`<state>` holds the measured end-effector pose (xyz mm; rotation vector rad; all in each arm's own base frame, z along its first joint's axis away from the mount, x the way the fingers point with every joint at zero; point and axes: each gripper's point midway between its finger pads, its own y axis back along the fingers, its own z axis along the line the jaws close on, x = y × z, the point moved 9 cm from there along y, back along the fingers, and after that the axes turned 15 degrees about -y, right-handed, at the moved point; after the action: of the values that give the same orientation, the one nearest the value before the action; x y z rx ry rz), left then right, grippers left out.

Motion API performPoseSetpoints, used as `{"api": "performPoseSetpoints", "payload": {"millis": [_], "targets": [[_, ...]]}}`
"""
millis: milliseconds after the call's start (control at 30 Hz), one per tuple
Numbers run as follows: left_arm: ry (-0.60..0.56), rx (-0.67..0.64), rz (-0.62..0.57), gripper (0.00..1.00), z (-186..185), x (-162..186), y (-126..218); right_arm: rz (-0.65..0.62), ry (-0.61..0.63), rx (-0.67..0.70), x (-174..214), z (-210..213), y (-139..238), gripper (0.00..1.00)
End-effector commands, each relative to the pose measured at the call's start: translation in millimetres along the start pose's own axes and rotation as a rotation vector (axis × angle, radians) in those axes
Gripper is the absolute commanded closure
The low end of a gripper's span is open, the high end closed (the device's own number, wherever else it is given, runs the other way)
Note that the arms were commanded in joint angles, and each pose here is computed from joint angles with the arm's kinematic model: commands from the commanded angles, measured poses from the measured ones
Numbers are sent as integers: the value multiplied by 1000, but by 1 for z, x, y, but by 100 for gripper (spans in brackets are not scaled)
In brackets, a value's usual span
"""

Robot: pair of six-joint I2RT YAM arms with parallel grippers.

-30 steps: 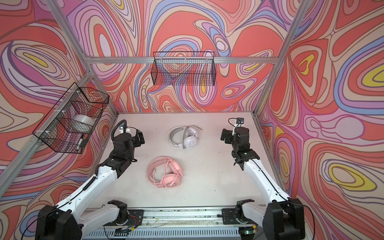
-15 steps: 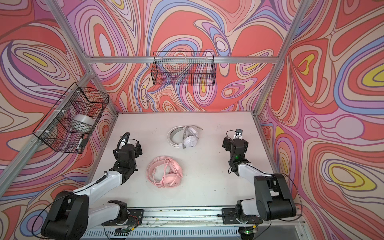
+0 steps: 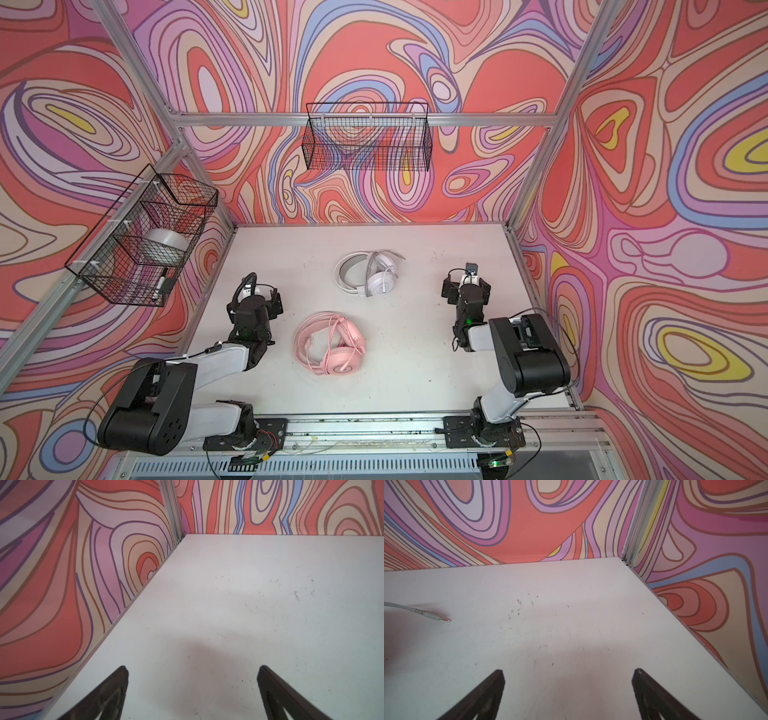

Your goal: Wrap the headphones

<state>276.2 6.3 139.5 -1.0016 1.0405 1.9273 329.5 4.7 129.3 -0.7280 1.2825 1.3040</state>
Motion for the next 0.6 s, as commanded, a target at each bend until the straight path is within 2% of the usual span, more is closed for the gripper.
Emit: {"api": "performPoseSetpoints", "payload": {"millis": [0, 133, 400, 467, 567], "targets": [[43, 5, -77, 0, 3, -11, -5, -31, -7, -26, 1, -2, -4, 1], [57, -8, -51, 0, 3, -6, -19, 22, -23, -38, 7, -6, -13, 2], [-18, 154, -35, 0, -14, -9, -31, 32, -35, -45, 6, -9, -16, 2], [-16, 172, -9, 0, -14, -10, -34, 31, -35, -45, 6, -9, -15, 2], [-12, 197, -31, 0, -15, -8, -34, 29, -35, -44, 6, -10, -15, 2]]}}
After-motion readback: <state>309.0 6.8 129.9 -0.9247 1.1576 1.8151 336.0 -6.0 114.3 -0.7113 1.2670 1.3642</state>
